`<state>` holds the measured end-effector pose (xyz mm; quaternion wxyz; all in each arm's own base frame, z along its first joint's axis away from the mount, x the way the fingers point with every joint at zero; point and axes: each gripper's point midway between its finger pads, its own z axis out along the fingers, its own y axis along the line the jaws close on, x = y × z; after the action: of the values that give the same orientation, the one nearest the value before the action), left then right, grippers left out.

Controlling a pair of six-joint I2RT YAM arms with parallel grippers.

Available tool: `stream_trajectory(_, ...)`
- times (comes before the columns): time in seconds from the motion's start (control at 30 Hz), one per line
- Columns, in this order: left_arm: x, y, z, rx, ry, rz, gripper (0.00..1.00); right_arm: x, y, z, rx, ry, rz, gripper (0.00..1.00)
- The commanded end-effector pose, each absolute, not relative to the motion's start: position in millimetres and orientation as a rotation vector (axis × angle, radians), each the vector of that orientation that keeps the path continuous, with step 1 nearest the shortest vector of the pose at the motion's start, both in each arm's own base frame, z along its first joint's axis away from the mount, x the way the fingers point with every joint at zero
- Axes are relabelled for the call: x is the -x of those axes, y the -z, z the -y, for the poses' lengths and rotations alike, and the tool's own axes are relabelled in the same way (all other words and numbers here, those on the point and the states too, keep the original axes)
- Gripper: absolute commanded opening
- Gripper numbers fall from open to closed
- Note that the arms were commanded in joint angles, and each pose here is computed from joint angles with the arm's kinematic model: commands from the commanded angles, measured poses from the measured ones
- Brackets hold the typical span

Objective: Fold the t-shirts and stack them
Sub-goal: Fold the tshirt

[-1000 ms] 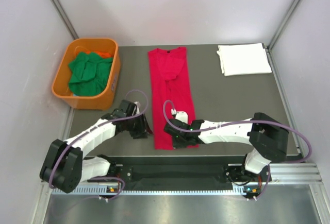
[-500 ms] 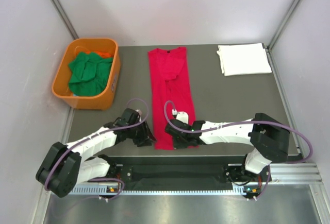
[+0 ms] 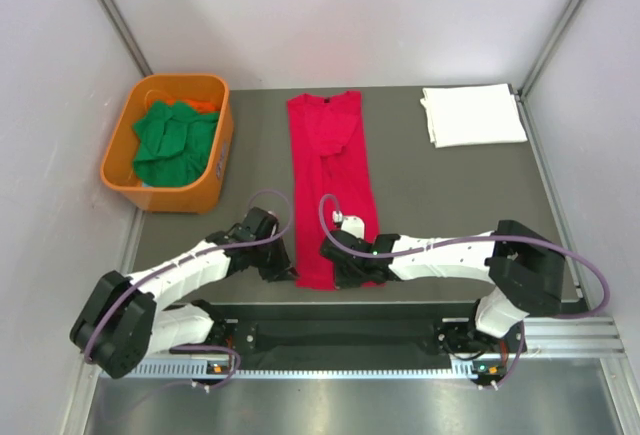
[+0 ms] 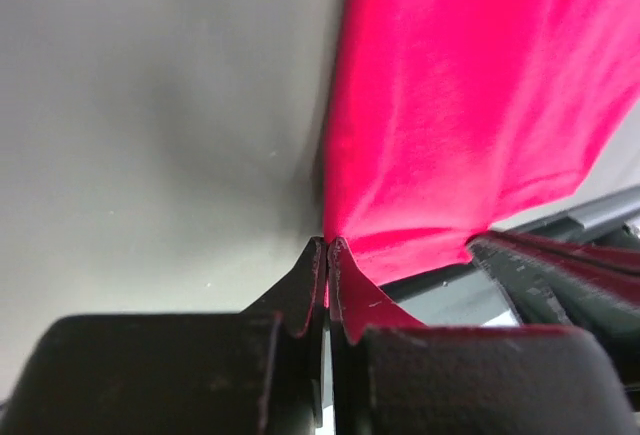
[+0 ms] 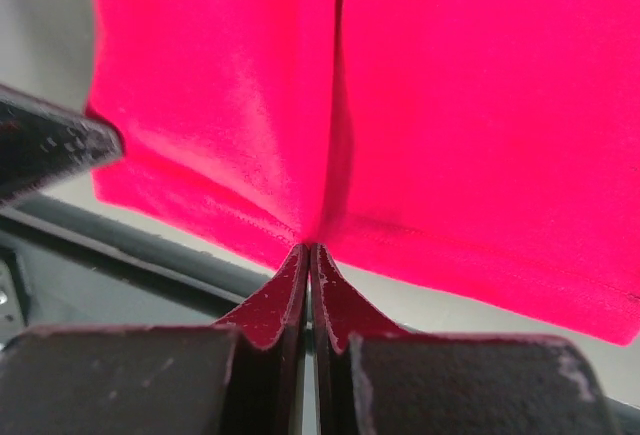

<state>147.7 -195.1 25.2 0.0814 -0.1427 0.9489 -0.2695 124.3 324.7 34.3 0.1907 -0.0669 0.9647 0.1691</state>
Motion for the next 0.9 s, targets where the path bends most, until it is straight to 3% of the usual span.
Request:
stream_trajectory(0.0,-156.7,-42.7,174.2,0.356,0.601,-2.824,0.0,-115.9,-51.6,-336.8,0.194,-0.595,-2.677,0.0)
stream_trajectory(0.5,-135.8,-22.2,162.0,0.359,0.54,-2.905,0.0,-100.5,-34.3,-355.5,0.183,-0.702,-2.743,0.04)
stream_trajectory(0.67,-132.6,-16.7,154.8,0.377,0.453,-2.922,0.0,-95.6,-38.0,-357.7,0.189,-0.71,-2.746,0.19)
stream_trajectory(0.7,-133.4,-17.3,153.5,0.384,0.439,-2.92,0.08,-96.2,-43.2,-357.7,0.189,-0.719,-2.737,0.2)
stream_trajectory(0.8,-138.8,-23.3,148.7,0.4,0.392,-2.897,0.14,-103.8,-56.7,-351.8,0.217,-0.688,-2.701,0.26)
stream_trajectory(0.87,-148.0,-35.0,147.2,0.41,0.369,-2.857,0.25,-117.3,-65.1,-346.8,0.209,-0.675,-2.677,0.28)
